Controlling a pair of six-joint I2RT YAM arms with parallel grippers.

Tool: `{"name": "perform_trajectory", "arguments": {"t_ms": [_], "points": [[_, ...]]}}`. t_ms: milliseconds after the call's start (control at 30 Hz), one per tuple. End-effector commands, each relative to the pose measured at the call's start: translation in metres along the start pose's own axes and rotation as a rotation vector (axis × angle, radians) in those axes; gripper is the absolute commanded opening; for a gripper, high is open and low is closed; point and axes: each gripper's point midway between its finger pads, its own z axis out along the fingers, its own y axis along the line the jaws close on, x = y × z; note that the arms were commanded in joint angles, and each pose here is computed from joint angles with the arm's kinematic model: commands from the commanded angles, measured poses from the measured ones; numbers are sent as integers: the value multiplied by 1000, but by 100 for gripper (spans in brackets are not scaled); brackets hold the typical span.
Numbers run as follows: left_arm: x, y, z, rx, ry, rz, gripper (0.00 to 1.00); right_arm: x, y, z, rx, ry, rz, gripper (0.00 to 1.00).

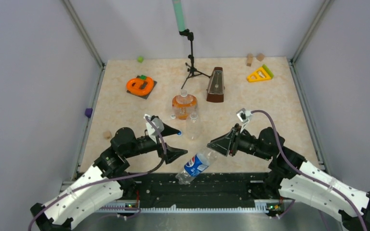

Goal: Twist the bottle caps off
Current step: Unscrew the bottle cap from the plastic bottle.

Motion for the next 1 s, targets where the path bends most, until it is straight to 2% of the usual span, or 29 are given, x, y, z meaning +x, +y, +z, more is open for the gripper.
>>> {"name": "perform_trajectory", "arguments": {"t_ms": [0, 167, 300, 467, 533, 733, 967], "points": [[-17, -4, 2, 21, -86, 10, 99, -24, 36, -7, -121, -57, -28, 3], [-13, -6, 2, 32, -75, 1, 99, -21, 29, -8, -92, -56, -17, 3], [-21, 4, 2, -35, -128, -47, 99, -16, 25, 0, -104, -56, -17, 3], [-13, -9, 3, 47, -120, -44, 98, -5, 20, 13, -128, -38, 15, 2], [-3, -20, 5, 130, -89, -25, 92, -5, 24, 14, -164, -52, 10, 2], [24, -50, 13, 376, 73, -81, 89, -8, 19, 18, -160, -95, -8, 2], [46, -44, 31, 385, 161, -146, 87, -17, 33, 9, -259, -179, -16, 2]]}}
